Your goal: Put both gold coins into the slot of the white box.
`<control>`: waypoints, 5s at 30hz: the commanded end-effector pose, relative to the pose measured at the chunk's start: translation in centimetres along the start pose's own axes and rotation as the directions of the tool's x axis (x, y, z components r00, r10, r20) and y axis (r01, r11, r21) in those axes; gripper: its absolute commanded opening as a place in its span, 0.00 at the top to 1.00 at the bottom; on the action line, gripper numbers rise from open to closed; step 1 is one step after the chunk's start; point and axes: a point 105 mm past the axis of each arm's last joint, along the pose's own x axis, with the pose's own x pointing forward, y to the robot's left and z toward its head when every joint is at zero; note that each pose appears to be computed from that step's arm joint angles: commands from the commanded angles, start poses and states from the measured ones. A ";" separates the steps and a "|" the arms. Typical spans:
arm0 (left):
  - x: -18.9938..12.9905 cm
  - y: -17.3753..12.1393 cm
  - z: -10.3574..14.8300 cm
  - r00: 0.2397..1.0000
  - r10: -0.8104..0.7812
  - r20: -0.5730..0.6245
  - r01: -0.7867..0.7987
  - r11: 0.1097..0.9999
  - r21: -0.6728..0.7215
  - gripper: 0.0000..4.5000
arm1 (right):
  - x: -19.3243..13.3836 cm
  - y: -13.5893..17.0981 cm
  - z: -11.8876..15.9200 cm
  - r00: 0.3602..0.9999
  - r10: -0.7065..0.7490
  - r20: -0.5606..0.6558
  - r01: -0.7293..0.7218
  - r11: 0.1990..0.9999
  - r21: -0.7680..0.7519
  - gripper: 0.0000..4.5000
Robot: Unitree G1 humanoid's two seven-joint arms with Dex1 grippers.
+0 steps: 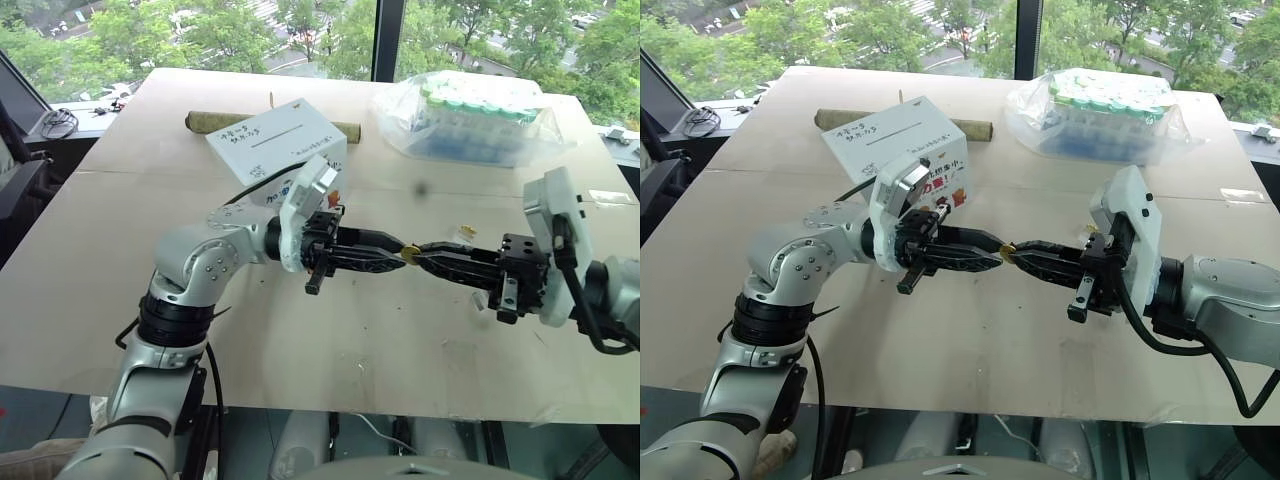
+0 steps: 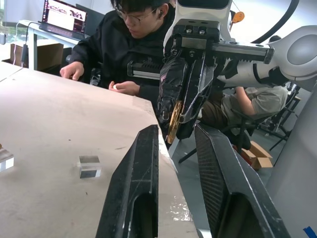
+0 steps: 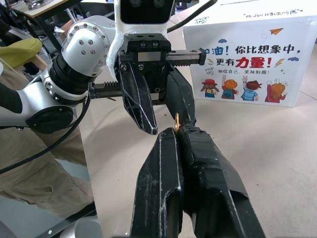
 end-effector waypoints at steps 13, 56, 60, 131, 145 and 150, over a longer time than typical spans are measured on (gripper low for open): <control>-0.2 -0.2 1.2 0.999 -0.011 0.036 0.010 1.000 0.024 1.00 | 0.2 0.3 1.9 0.994 0.009 0.105 -0.004 0.999 -0.047 0.86; -18.4 11.7 8.6 0.537 0.788 -0.301 -0.696 0.616 0.370 1.00 | -2.5 -0.5 3.3 0.963 -0.102 0.251 0.189 0.917 -0.351 0.07; -18.3 11.5 8.8 0.561 0.773 -0.295 -0.675 0.634 0.378 1.00 | -2.6 -0.6 2.8 0.965 -0.114 0.236 0.192 0.922 -0.338 0.07; -4.9 -0.9 0.3 0.931 0.348 -0.109 -0.322 0.925 0.202 0.41 | -1.5 -20.1 -7.1 0.798 -0.537 -0.274 0.444 0.831 -0.335 0.81; -4.8 -0.8 0.2 0.931 0.348 -0.109 -0.323 0.926 0.197 0.41 | -1.7 -20.6 -7.0 0.786 -0.562 -0.258 0.473 0.815 -0.335 1.00; -4.7 -0.6 0.2 0.931 0.349 -0.105 -0.324 0.926 0.194 0.41 | -1.7 -20.5 -6.9 0.789 -0.560 -0.253 0.474 0.816 -0.330 1.00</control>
